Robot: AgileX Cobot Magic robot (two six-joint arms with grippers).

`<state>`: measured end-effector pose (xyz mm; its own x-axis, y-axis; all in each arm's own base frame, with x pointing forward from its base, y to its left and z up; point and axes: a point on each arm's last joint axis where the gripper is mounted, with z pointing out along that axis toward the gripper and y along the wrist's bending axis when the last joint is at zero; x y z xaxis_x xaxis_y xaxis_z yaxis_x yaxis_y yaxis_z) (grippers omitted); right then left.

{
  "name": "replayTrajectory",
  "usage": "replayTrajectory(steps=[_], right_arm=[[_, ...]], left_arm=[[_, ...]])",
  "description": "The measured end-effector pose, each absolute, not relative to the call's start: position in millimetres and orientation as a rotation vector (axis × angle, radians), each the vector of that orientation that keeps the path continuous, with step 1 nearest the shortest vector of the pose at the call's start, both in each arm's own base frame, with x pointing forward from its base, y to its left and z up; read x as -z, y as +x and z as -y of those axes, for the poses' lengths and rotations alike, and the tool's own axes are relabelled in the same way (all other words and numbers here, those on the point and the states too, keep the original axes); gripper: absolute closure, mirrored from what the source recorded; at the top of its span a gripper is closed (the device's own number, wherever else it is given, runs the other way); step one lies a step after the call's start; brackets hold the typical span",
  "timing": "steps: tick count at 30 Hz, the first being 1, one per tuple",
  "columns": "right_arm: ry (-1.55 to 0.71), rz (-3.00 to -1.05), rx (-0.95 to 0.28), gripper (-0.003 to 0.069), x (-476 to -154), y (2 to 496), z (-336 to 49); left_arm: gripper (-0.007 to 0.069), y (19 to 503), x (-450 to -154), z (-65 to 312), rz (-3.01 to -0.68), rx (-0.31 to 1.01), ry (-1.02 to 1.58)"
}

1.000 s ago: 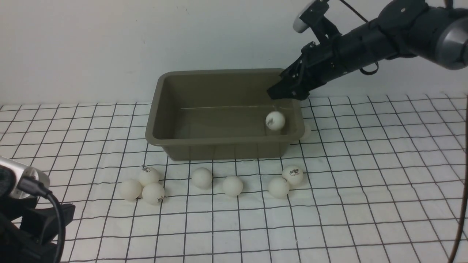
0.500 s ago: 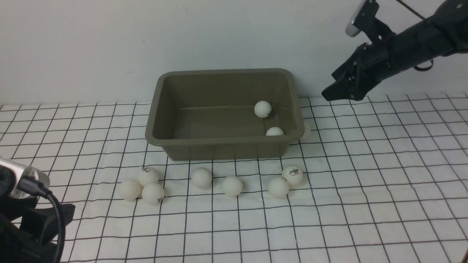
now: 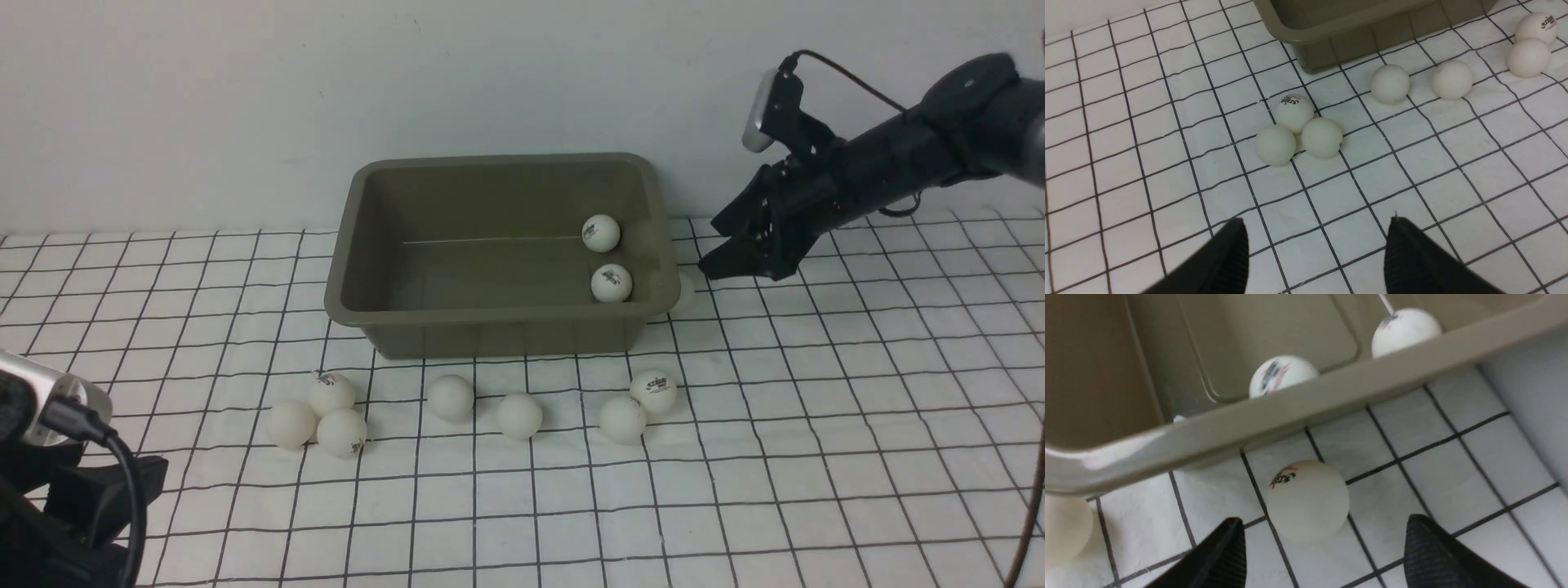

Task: Put the table tennis balls into the box on the white checkered tablecloth.
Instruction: 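Reach for and grasp a ping pong ball on the table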

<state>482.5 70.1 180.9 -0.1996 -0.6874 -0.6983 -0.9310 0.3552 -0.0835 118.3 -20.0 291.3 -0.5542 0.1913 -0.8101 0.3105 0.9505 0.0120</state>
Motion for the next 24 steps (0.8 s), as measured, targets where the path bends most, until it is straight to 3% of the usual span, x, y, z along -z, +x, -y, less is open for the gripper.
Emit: replayTrajectory(steps=[13,24], right_arm=[[-1.359,-2.008,-0.632,0.0186,-153,483,-75],[-1.37,-2.005,-0.559,0.0186,-150,485,-97]], left_arm=[[0.022,118,-291,20,-2.173,0.164,0.353],[0.022,118,-291,20,-2.173,0.164,0.353]])
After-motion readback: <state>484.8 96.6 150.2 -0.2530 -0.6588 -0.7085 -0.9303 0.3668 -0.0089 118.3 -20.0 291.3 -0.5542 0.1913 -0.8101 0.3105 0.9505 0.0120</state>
